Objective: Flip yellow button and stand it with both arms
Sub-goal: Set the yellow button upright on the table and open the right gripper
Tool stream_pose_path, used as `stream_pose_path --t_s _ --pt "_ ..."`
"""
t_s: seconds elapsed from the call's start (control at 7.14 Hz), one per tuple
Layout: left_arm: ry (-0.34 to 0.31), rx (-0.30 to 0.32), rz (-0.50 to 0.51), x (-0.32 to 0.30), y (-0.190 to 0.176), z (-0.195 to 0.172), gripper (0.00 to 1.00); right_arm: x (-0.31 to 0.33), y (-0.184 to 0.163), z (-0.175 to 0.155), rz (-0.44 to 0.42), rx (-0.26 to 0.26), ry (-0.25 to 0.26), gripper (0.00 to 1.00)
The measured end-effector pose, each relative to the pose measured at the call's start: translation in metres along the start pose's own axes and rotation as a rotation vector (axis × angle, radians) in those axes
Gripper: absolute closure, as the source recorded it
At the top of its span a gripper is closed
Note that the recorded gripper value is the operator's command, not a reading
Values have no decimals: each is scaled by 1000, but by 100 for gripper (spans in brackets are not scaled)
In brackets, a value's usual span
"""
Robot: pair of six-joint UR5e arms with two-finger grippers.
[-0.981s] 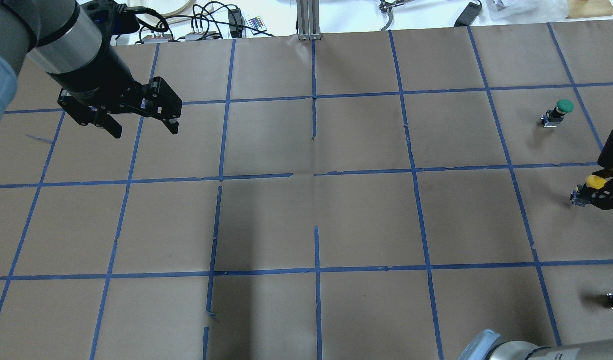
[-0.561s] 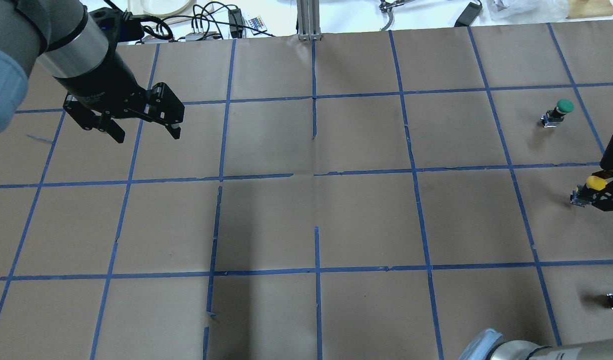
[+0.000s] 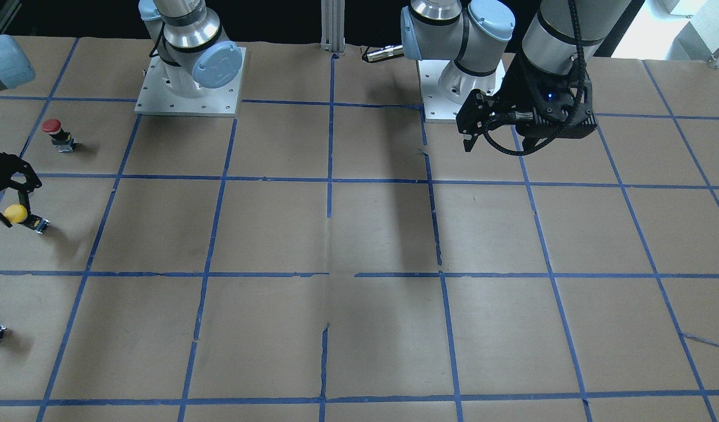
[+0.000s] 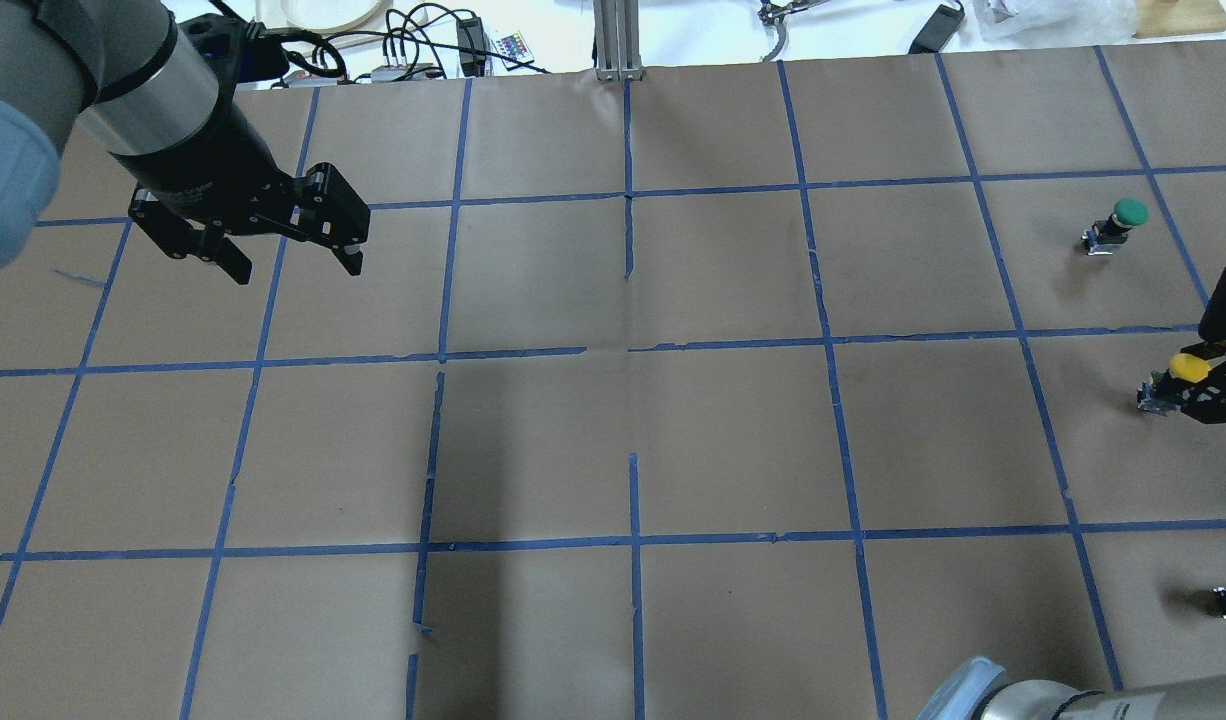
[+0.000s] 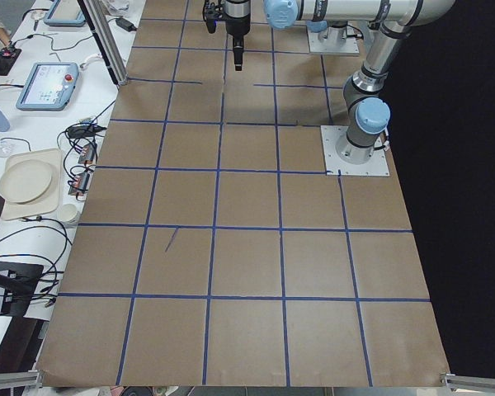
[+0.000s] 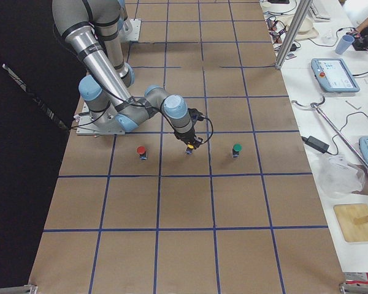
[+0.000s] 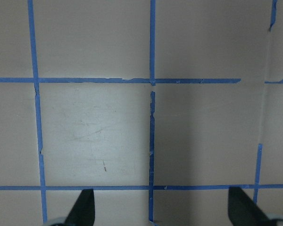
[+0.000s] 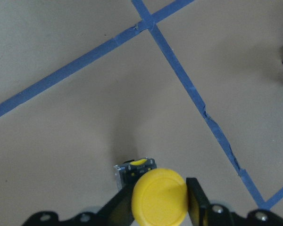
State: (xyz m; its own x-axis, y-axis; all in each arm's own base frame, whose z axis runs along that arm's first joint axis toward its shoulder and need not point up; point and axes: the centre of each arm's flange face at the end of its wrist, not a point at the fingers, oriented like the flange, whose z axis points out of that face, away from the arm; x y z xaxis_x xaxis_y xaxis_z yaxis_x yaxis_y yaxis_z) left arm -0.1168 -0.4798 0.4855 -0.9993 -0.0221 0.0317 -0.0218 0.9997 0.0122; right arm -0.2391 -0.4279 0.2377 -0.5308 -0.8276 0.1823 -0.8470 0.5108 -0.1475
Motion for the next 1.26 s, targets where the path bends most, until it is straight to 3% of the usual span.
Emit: stream_pose_path --t_s 0.42,0.56,0.7,1.26 --pt "4 -5 1 1 1 1 1 0 0 2 3 2 -3 63" --pt "3 -5 1 1 0 1 1 0 0 2 4 3 -4 53" --pt "2 -5 1 1 -1 2 1 0 0 2 5 3 -4 20" --pt "-2 -5 1 0 -1 4 1 0 1 2 11 3 -4 18"
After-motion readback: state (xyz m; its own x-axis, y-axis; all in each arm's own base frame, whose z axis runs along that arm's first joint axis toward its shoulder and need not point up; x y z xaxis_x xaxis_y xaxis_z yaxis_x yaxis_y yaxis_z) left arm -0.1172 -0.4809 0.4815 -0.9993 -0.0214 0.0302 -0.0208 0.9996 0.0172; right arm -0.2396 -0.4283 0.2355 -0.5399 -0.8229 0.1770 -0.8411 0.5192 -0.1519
